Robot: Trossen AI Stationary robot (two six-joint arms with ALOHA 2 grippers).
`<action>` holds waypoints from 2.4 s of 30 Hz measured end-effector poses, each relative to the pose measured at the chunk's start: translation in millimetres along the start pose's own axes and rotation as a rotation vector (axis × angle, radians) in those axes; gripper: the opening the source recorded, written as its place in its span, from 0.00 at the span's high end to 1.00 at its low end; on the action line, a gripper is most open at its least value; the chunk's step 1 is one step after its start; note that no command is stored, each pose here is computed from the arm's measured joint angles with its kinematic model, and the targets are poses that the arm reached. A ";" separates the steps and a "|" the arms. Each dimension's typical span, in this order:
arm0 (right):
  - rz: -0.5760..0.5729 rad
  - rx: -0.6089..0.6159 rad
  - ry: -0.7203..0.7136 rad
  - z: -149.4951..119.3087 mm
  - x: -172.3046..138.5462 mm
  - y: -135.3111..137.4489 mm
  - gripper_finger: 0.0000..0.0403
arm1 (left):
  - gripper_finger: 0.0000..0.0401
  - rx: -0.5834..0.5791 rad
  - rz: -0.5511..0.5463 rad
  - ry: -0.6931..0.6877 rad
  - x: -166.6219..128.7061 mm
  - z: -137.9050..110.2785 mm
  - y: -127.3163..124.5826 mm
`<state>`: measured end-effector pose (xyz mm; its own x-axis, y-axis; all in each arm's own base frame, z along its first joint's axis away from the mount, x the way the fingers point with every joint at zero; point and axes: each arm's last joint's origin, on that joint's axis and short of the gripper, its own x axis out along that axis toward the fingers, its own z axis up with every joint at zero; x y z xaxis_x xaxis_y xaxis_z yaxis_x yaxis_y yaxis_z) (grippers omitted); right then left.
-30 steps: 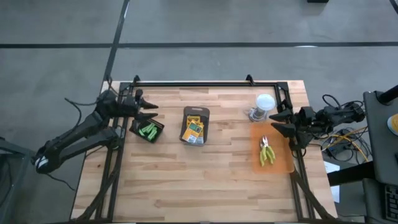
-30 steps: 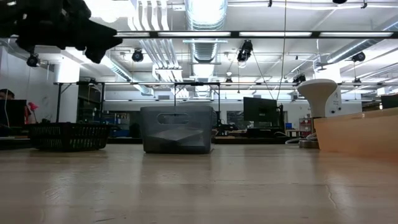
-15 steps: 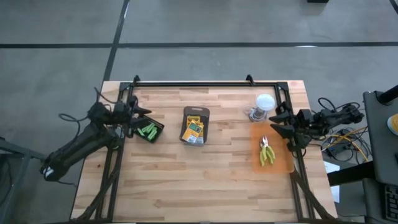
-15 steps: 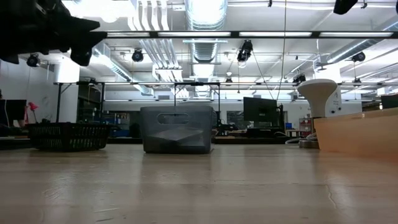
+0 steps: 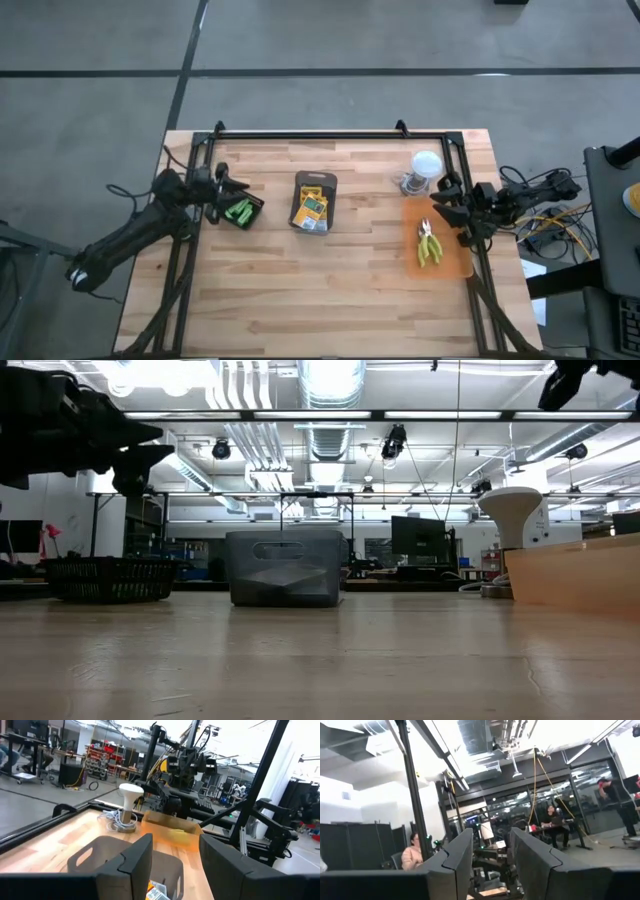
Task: Pick & Place School Supplies
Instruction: Return to Home Position
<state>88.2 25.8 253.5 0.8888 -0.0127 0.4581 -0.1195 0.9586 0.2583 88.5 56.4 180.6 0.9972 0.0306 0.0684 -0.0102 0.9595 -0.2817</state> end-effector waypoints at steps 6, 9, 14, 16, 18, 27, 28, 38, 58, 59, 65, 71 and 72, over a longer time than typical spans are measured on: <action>0.002 0.084 -0.020 -20.5 -15.3 -7.9 0.68 | 0.58 -0.007 0.002 0.005 -0.3 -4.4 1.3; 0.009 0.100 -0.089 -23.4 -21.8 -10.7 0.69 | 0.58 -0.002 0.002 0.007 -0.3 -4.6 1.4; 0.016 0.065 -0.110 -20.4 -24.0 -11.1 0.70 | 0.58 -0.008 0.008 0.024 -0.4 -6.8 2.1; 0.015 0.054 -0.099 -21.5 -24.1 -11.2 0.71 | 0.58 -0.026 0.017 0.047 -0.5 -9.6 3.0; 0.012 0.053 -0.066 -24.8 -23.8 -11.4 0.71 | 0.58 -0.047 0.031 0.084 -0.8 -14.0 4.4; -0.009 0.046 0.050 -36.9 -23.1 -12.5 0.69 | 0.58 -0.075 0.120 0.138 -2.0 -22.3 8.5; -0.010 0.044 0.055 -37.5 -22.9 -12.5 0.69 | 0.58 -0.076 0.120 0.138 -2.0 -22.3 8.5; -0.033 0.045 0.190 -51.3 -23.9 -14.2 0.69 | 0.58 -0.108 0.122 0.137 -2.0 -22.6 8.5; -0.072 -0.003 0.356 -62.7 -31.3 -18.4 0.69 | 0.58 -0.109 0.116 0.142 -2.1 -23.3 8.5; -0.072 -0.005 0.359 -61.5 -31.0 -18.2 0.69 | 0.58 -0.109 0.114 0.143 -2.0 -23.3 8.4; -0.079 -0.025 0.401 -62.4 -31.5 -18.4 0.68 | 0.58 -0.107 0.114 0.143 -2.0 -23.3 8.5; -0.080 -0.015 0.398 -62.2 -31.4 -18.4 0.69 | 0.58 -0.107 0.113 0.144 -2.0 -23.4 8.4; -0.082 -0.002 0.397 -62.1 -31.3 -18.4 0.69 | 0.58 -0.107 0.113 0.144 -2.0 -23.4 8.4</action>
<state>90.0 26.2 181.7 0.9972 0.0209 0.0722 -0.0403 0.9595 0.2787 88.1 57.9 155.7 0.9905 0.0888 -0.1047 -0.1224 0.9166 -0.3805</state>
